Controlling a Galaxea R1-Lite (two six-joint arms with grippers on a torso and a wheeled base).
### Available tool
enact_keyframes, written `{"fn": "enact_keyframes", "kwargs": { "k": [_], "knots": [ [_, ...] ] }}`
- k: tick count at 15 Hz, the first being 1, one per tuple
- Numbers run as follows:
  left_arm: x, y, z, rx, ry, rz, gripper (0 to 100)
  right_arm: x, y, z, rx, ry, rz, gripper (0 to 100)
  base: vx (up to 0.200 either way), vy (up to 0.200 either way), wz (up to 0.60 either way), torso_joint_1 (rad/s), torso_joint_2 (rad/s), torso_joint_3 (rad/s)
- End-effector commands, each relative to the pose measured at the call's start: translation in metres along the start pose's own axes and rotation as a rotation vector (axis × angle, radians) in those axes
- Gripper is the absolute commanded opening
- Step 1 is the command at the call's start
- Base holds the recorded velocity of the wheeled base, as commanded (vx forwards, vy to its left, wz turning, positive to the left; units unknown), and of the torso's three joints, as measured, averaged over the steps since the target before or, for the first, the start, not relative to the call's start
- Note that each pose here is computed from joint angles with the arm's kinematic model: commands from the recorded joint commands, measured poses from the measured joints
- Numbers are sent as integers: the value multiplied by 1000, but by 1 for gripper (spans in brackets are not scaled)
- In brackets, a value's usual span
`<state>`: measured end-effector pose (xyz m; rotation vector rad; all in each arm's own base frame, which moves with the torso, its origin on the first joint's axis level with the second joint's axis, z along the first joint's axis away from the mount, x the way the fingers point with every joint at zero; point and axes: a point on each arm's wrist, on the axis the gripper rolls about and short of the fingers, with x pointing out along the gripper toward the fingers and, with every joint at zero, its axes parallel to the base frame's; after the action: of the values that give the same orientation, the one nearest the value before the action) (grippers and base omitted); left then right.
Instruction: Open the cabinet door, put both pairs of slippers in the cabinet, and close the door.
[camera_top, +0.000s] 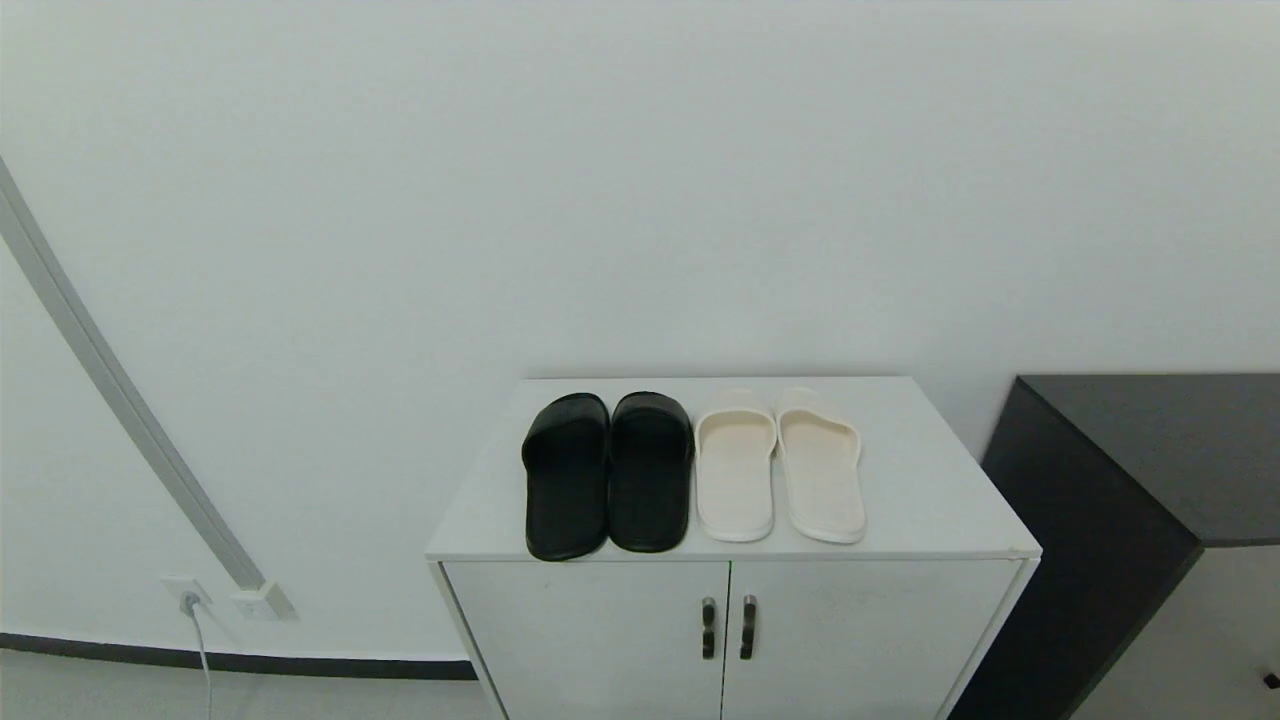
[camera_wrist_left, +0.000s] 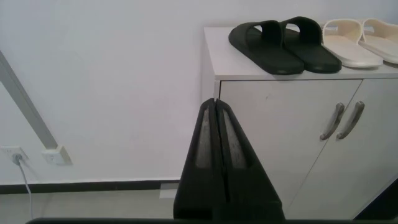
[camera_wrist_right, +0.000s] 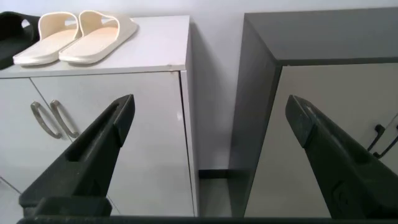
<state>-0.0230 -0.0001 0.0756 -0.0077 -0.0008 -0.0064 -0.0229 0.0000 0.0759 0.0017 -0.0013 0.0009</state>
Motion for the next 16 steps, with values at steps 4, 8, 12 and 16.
{"fn": "enact_keyframes", "kwargs": {
  "k": [4, 8, 12, 16],
  "knots": [
    [0, 0, 0, -5, 1, 3, 0, 0, 0, 1, -20, -5, -15, 100, 0, 0, 0, 0, 0, 0],
    [0, 0, 0, 0, 1, 3, 0, -1, -1, 68, 37, -19, 59, 100, 0, 0, 0, 0, 0, 0],
    [0, 0, 0, 3, 1, 2, 0, 60, 4, 75, -36, 274, 133, 100, 0, 0, 0, 0, 0, 0],
    [0, 0, 0, 5, 1, 3, 0, 116, 20, 91, -52, 313, 220, 100, 0, 0, 0, 0, 0, 0]
  ]
}}
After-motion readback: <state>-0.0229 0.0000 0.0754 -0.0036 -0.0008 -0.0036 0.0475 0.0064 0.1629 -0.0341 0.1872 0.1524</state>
